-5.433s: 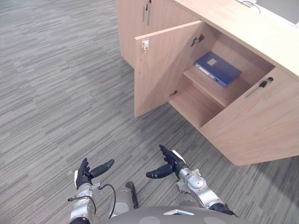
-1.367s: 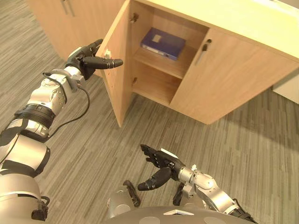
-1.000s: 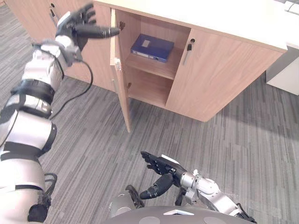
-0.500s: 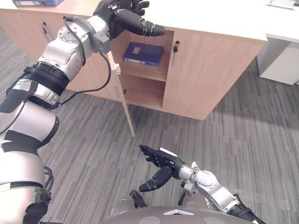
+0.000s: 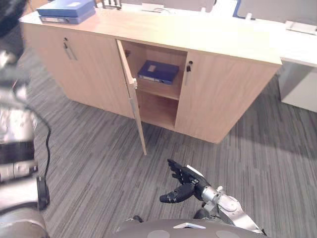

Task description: Walk over to the cabinet, pick up the folder, carry it to the office cabinet, place the folder inside the office cabinet, then close the office cabinet door

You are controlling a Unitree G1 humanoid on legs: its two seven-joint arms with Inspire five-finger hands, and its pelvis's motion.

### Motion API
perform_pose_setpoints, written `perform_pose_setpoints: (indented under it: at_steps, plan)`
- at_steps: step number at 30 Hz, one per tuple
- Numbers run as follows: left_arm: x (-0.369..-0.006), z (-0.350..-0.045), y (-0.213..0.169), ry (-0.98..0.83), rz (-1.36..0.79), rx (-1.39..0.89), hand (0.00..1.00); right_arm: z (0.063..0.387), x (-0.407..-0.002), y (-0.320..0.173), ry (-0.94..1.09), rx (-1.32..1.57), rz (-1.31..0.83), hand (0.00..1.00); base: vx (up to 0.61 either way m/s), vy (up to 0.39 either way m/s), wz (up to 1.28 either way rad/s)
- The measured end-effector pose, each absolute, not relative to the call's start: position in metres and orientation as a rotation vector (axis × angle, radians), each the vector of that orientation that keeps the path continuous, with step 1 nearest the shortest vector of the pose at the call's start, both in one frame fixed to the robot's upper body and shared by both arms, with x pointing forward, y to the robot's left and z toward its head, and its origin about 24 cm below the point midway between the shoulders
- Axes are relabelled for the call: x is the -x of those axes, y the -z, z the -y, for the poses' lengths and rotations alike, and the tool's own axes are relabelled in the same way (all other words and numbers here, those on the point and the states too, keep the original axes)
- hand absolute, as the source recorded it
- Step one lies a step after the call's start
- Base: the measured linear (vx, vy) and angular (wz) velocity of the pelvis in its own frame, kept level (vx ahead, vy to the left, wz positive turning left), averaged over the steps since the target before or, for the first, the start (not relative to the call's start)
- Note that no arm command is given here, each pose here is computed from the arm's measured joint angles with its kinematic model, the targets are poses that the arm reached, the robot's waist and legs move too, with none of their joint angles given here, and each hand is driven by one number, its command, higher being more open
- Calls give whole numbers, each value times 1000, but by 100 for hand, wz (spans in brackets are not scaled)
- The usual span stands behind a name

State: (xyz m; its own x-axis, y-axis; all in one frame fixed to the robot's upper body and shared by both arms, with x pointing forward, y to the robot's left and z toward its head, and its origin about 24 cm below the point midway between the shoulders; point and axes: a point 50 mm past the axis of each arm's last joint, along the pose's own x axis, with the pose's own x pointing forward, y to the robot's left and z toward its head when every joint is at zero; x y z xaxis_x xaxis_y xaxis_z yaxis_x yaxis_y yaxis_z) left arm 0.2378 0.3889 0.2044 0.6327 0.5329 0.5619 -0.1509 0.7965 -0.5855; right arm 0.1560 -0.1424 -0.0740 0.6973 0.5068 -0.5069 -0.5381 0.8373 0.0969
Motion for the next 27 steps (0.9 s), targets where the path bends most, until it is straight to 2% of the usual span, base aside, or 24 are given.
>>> perform_pose_setpoints:
  at_steps: [1,2,3,4,6,8,9,11,12,14,15,16,18,20,24,27]
  plan:
    - [-223,-399,-186,-506,789,554,100,144,-155,75,-570,55,-554,100,43,-24,9]
    - [-192,-414,-147,-691,756,612,100,147,-152,79,-547,43,-568,100,55,-6,11]
    - [-162,-419,-109,-878,699,662,100,148,-147,83,-528,34,-590,100,61,4,18]
    - [-149,-419,-91,-959,664,682,100,149,-145,84,-522,32,-599,100,56,25,34]
    - [-96,-404,-23,-1214,440,711,100,153,-144,85,-504,38,-605,100,47,62,35]
    - [-61,-385,26,-1362,240,752,100,154,-148,84,-504,69,-595,100,30,82,18]
    - [-52,-378,40,-1403,175,766,100,153,-150,83,-508,75,-590,100,11,73,9]
    - [-20,-348,88,-1514,-92,814,100,149,-158,82,-530,85,-576,100,-2,19,0]
    - [-16,-340,97,-1524,-154,830,100,148,-160,82,-531,87,-577,100,0,0,0]
    - [-1,-309,127,-1493,-431,819,100,146,-163,85,-544,96,-588,100,0,0,0]
    - [2,-301,133,-1464,-501,809,100,146,-164,85,-547,99,-590,100,-26,-27,-5]
    - [7,-281,145,-1371,-655,778,100,144,-166,86,-557,107,-590,100,-20,-32,-5]
    - [8,-268,152,-1292,-748,764,100,144,-169,85,-565,115,-585,100,-26,-51,-8]
    - [4,-241,163,-1065,-932,698,100,142,-178,82,-579,134,-570,100,-37,-88,-20]
    - [-11,-214,170,-748,-1078,578,100,143,-188,79,-603,178,-560,100,-13,-104,-17]
    - [-26,-216,169,-553,-1122,421,100,144,-186,89,-629,225,-611,100,60,-114,-20]
